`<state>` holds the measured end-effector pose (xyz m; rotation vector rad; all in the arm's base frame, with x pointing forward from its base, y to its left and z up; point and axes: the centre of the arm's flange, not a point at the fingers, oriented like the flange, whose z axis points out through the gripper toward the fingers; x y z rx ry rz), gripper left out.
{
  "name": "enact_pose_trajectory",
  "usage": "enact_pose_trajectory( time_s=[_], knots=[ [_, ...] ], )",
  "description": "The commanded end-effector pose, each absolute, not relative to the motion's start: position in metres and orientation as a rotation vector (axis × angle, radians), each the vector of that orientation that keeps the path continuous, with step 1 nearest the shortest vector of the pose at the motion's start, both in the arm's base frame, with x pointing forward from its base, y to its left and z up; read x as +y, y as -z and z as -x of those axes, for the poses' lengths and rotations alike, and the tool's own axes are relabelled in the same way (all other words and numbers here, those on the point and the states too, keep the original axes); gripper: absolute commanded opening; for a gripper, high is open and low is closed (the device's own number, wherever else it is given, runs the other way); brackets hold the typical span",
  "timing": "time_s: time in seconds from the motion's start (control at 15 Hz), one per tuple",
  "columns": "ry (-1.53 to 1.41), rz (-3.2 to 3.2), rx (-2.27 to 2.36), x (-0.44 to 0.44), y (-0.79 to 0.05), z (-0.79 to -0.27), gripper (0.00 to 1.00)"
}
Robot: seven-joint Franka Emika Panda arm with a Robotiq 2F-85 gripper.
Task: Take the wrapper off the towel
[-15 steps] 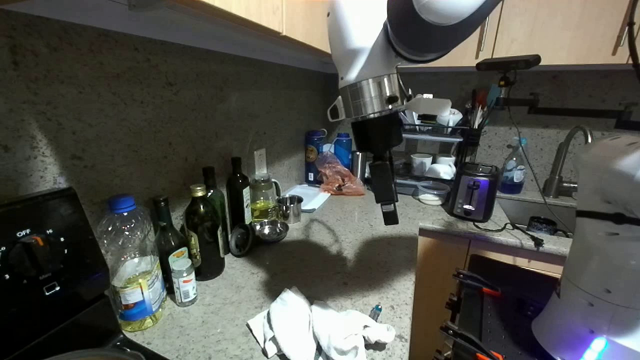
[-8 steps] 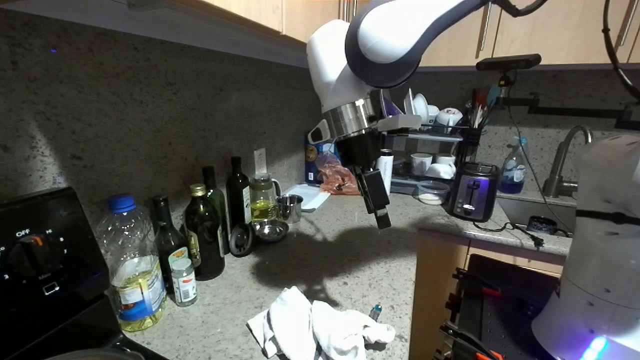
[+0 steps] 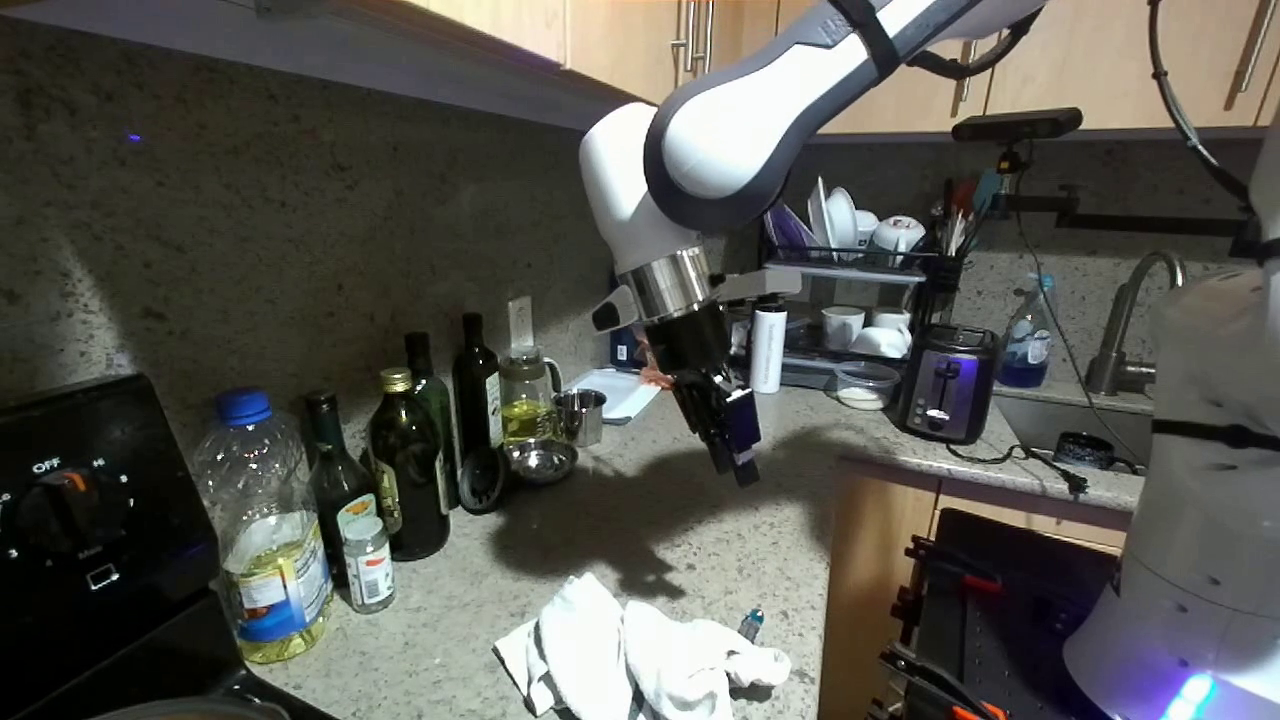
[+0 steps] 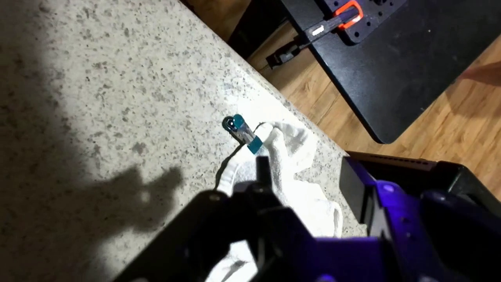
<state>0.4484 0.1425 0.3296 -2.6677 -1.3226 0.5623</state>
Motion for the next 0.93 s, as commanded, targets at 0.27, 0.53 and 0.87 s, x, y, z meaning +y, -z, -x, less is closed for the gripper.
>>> enact_pose_trajectory(
  time_s=[0.27, 0.53, 0.87],
  knots=[
    [-0.431, 2.628, -1.367, 0.120, -0.276, -0.481, 0.00],
    [-0.452, 2.571, -1.330, 0.107, -0.246, -0.481, 0.00],
    [-0.561, 2.520, -1.324, 0.097, -0.226, -0.476, 0.00]
  ],
)
